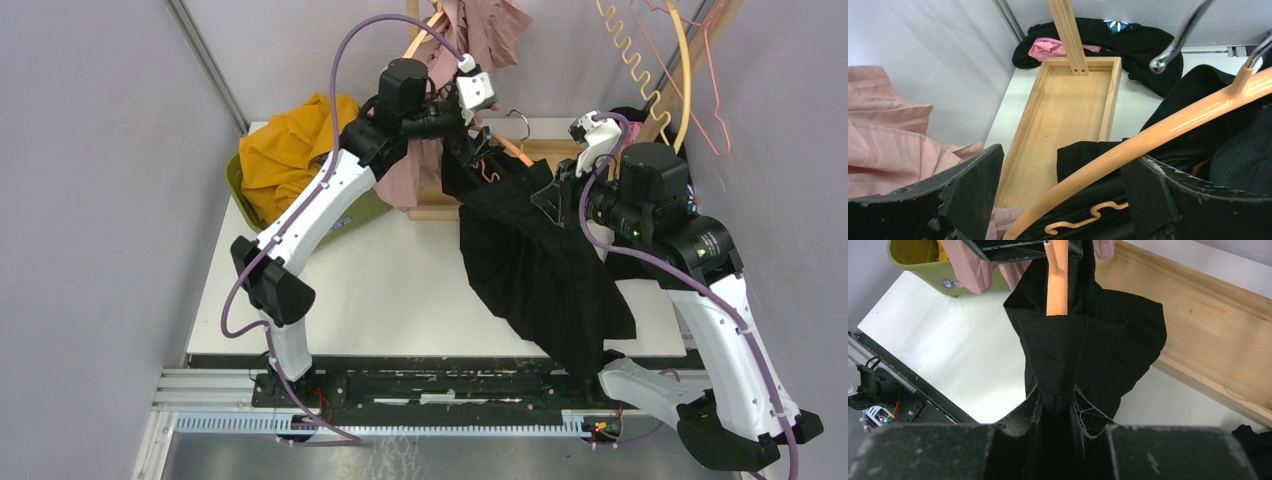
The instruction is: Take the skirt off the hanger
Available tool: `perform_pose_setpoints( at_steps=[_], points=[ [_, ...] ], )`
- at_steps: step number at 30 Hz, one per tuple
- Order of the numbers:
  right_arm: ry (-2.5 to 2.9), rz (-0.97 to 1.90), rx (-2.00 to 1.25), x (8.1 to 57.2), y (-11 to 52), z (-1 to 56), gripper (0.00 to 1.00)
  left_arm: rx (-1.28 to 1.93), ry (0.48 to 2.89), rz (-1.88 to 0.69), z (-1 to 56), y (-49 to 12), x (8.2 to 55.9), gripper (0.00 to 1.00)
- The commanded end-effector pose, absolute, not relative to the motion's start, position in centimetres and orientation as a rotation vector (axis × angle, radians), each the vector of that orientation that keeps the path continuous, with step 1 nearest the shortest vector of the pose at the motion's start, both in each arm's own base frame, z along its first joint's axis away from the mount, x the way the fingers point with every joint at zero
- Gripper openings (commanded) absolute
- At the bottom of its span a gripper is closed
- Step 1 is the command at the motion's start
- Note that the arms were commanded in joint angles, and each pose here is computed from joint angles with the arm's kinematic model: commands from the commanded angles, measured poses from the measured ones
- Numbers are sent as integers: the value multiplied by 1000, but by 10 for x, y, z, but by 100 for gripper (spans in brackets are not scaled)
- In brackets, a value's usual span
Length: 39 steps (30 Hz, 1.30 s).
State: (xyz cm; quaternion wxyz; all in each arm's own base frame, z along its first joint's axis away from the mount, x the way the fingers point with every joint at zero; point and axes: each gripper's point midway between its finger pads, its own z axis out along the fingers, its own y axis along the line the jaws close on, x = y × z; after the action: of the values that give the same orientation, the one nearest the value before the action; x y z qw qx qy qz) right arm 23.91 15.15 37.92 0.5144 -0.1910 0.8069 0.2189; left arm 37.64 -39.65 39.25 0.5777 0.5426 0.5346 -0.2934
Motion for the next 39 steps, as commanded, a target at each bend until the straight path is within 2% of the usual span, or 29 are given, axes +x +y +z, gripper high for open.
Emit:
perform_pose_setpoints(
  at_steps=[1,16,27,30,32,35,37,38,39],
  points=[
    [1785,570,-465,240,158,421,1,1291,1080,-679,432,-399,366,90],
    [1773,564,-467,246,160,427,1,1272,1104,-839,407,-420,353,82],
    [1780,546,-467,250,159,425,1,1267,1133,-820,401,-417,355,61],
    [1782,535,-468,251,158,425,1,1272,1140,-820,398,-417,354,63],
    [1781,525,-467,251,157,425,1,1276,1152,-807,395,-415,356,70],
    [1782,521,-468,251,156,426,1,1283,1168,-773,390,-412,359,72],
    [1780,522,-469,251,156,426,1,1283,1177,-760,388,-411,361,67],
    [1779,521,-468,251,156,426,1,1283,1180,-759,387,-411,361,58],
    [1779,522,-469,251,156,426,1,1280,1182,-757,386,-411,362,43]
  ],
)
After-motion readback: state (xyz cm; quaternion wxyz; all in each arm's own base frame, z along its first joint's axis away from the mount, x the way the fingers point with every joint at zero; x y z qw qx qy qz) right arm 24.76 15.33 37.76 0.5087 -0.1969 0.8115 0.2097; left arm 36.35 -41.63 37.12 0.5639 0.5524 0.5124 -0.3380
